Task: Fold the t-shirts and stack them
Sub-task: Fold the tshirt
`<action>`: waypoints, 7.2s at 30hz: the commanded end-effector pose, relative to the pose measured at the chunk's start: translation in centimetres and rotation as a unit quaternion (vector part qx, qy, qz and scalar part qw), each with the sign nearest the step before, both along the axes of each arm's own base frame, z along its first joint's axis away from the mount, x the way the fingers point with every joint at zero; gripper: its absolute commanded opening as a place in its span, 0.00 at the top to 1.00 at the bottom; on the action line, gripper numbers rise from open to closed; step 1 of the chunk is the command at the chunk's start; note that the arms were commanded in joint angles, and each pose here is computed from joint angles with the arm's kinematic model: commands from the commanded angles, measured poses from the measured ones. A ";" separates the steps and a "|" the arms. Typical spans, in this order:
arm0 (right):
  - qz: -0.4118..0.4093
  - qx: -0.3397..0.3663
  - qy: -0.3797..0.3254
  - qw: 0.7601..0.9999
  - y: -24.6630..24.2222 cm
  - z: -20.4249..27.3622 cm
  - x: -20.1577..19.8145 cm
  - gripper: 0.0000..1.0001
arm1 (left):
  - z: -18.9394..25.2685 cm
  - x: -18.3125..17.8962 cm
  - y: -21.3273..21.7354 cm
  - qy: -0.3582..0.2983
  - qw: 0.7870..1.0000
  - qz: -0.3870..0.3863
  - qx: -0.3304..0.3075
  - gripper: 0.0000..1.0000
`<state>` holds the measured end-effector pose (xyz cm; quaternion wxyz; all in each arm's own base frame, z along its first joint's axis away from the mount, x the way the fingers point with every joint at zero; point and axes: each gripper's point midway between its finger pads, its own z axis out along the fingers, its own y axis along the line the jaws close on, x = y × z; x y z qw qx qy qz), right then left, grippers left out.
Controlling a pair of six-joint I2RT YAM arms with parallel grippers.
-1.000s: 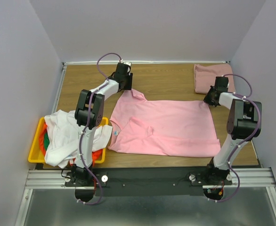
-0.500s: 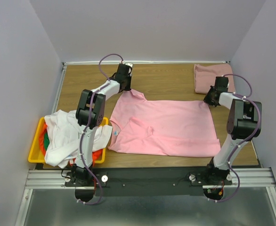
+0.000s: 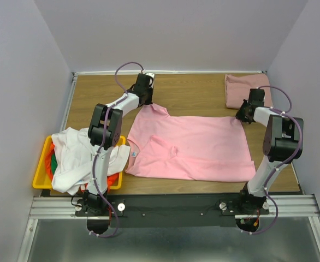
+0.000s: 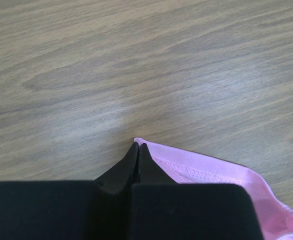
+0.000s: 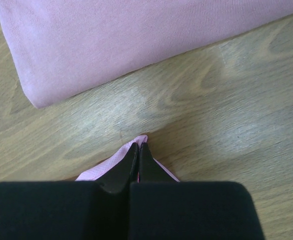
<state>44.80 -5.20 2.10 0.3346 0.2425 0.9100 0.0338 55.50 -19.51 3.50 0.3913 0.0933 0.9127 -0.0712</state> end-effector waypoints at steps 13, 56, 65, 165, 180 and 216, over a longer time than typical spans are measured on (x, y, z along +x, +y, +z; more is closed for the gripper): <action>0.004 -0.013 -0.030 0.999 -0.9 4.5 3.6 1.00 | 12.7 5.4 -0.4 -0.143 0.989 0.004 -0.043 1.00; -0.044 -0.055 -0.034 0.997 -1.5 6.4 -7.0 1.00 | 13.7 -15.2 2.8 -0.176 0.966 -0.020 -0.189 1.00; -0.065 -0.066 -0.035 0.995 -1.9 6.3 -8.8 1.00 | 12.3 -17.2 3.3 -0.164 0.968 -0.016 -0.192 1.00; -0.068 -0.058 -0.008 0.996 -2.0 1.2 -6.9 0.21 | 1.9 -8.6 4.4 -0.033 0.987 0.052 -0.145 0.54; -0.085 -0.076 0.009 0.993 -2.9 0.3 -7.4 0.60 | 1.3 -7.9 4.1 -0.008 0.991 0.036 -0.127 0.91; -0.139 -0.150 0.021 0.979 -5.8 3.5 -9.3 0.60 | 2.1 -8.9 4.3 0.001 0.992 0.043 -0.117 0.56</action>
